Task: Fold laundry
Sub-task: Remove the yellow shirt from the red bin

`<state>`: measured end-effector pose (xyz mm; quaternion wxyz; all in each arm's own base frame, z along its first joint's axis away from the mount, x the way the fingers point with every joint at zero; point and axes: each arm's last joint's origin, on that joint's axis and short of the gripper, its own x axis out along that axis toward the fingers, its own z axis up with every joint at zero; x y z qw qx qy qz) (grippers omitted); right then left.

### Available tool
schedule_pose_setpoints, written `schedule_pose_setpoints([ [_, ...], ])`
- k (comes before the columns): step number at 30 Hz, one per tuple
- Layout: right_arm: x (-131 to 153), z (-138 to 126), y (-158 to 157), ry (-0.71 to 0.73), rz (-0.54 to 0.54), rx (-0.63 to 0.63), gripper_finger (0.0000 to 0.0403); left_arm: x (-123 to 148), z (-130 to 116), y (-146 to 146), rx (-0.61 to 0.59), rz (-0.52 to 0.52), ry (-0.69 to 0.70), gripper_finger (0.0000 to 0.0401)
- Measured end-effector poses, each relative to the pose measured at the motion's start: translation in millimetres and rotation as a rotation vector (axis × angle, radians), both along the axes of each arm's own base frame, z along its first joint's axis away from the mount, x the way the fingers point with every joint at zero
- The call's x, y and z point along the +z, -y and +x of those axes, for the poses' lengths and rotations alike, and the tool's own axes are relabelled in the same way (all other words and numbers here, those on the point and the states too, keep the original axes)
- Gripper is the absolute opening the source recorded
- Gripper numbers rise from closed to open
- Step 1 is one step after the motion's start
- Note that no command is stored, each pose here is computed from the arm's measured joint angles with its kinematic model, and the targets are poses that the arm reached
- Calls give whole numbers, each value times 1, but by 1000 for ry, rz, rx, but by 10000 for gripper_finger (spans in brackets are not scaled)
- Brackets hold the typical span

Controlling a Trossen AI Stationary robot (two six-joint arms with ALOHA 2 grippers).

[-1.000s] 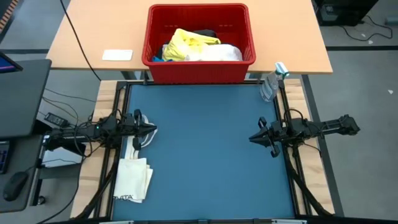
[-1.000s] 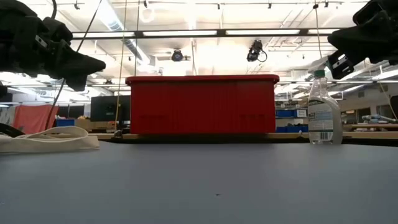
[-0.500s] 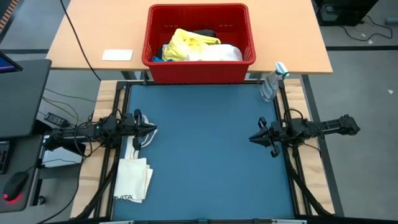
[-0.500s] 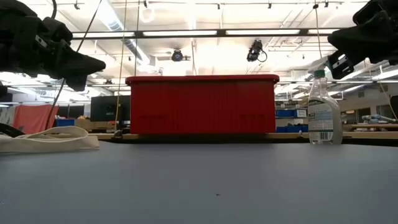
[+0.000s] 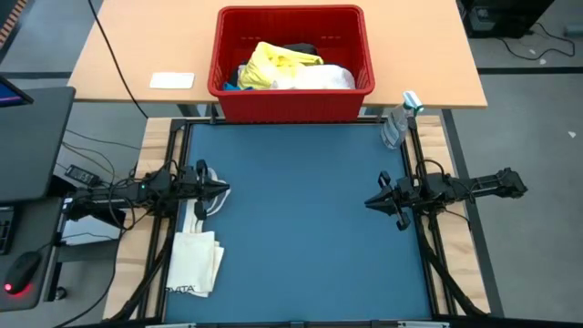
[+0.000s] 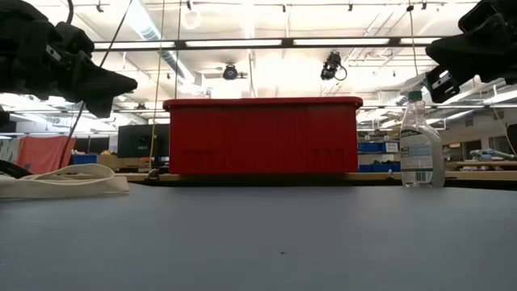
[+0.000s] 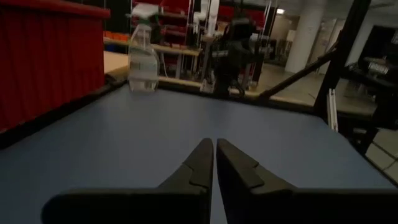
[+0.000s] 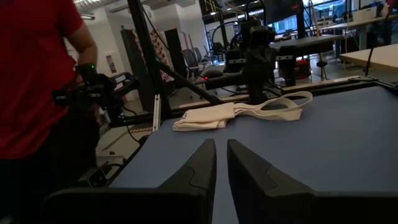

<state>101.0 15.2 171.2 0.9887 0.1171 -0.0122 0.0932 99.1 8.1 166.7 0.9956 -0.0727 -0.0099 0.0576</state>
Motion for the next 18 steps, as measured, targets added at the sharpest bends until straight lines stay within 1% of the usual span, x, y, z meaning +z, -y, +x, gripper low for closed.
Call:
schedule_pose_setpoints([
  [5,0,0,0,0,0,0,49,2,0,0,2,0,15,25],
  [6,0,0,0,0,0,0,49,2,0,0,5,-17,19,25],
  [8,0,0,0,0,0,0,49,2,0,-1,14,-114,32,25],
  [11,0,0,0,0,0,0,50,2,0,-1,20,-313,59,25],
  [13,0,0,0,5,-14,-4,50,4,0,-1,23,-395,89,25],
  [14,2,0,1,27,-42,-32,50,6,-1,-2,31,-425,123,25],
  [15,6,0,2,69,-36,-69,50,9,-1,-2,48,-463,166,25],
  [17,18,-2,5,183,50,-142,50,16,-3,-5,112,-527,269,25],
  [18,25,-4,6,257,82,-196,50,20,-4,-6,150,-541,331,25],
])
